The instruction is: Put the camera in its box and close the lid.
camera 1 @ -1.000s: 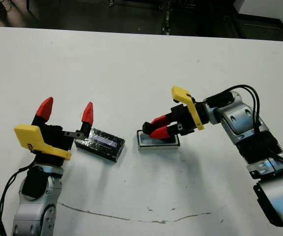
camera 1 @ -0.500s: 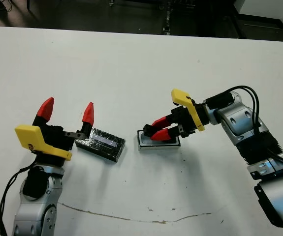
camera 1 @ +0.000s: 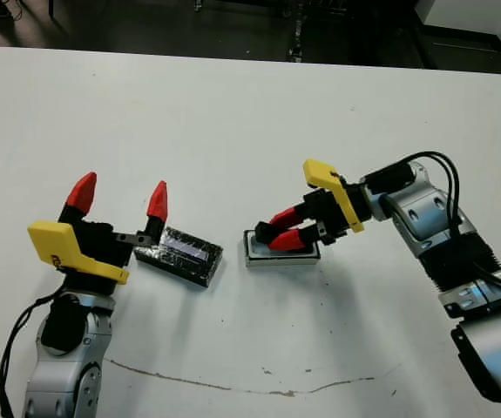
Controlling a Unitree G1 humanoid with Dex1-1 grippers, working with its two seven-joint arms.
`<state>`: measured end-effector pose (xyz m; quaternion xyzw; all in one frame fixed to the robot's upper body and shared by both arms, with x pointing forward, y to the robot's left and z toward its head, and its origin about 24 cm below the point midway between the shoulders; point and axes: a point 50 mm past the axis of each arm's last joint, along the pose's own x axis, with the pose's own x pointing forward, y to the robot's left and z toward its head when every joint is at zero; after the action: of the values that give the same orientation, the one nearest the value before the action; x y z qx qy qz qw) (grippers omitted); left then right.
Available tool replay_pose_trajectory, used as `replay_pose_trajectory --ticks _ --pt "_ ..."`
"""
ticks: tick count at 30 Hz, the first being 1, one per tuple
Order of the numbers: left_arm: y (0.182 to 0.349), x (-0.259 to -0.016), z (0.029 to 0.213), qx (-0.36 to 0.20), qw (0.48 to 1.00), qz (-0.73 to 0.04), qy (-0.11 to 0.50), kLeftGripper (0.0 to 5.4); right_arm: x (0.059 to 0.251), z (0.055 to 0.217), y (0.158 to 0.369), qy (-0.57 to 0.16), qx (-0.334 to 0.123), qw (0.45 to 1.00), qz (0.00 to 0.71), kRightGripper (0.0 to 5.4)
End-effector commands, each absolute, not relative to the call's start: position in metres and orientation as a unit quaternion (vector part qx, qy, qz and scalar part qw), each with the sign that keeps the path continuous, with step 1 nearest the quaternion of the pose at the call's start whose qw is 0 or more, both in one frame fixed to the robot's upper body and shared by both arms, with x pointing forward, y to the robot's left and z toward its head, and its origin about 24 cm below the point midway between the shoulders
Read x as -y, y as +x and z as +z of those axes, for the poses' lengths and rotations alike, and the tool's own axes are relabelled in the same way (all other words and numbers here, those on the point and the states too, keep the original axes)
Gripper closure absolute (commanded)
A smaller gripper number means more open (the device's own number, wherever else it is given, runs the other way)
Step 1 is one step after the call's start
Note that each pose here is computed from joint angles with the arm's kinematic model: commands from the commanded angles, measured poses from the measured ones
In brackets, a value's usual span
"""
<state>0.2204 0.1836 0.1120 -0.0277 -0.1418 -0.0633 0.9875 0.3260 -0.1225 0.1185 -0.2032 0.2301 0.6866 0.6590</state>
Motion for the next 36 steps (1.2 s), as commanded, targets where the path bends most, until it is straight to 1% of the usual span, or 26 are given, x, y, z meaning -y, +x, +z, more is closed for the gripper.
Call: replay_pose_trajectory --ticks 1,8,14,26,33,36 --pt "0.2187 -0.1849 0.1086 0.128 0.990 -0.059 -0.029 0.00 0.1400 0.1151 0.3260 -0.222 -0.259 0.659 0.670 3.76" --pt "0.2187 -0.1853 0.1083 0.133 0.989 -0.064 -0.025 0.00 0.1405 0.1138 0.3258 -0.231 -0.254 0.658 0.670 3.76" --pt "0.2183 -0.1850 0.1085 0.133 0.988 -0.067 -0.032 0.00 0.1418 0.1103 0.3254 -0.231 -0.260 0.664 0.662 3.76" --pt "0.2188 -0.1846 0.1087 0.134 0.988 -0.068 -0.034 0.00 0.1411 0.1106 0.3249 -0.234 -0.262 0.660 0.664 3.76" --pt "0.2187 -0.1848 0.1086 0.133 0.988 -0.072 -0.034 0.00 0.1396 0.1131 0.3246 -0.252 -0.277 0.658 0.653 3.76" --pt "0.2186 -0.1847 0.1082 0.132 0.988 -0.070 -0.032 0.00 0.1388 0.1151 0.3238 -0.258 -0.274 0.656 0.654 3.76"
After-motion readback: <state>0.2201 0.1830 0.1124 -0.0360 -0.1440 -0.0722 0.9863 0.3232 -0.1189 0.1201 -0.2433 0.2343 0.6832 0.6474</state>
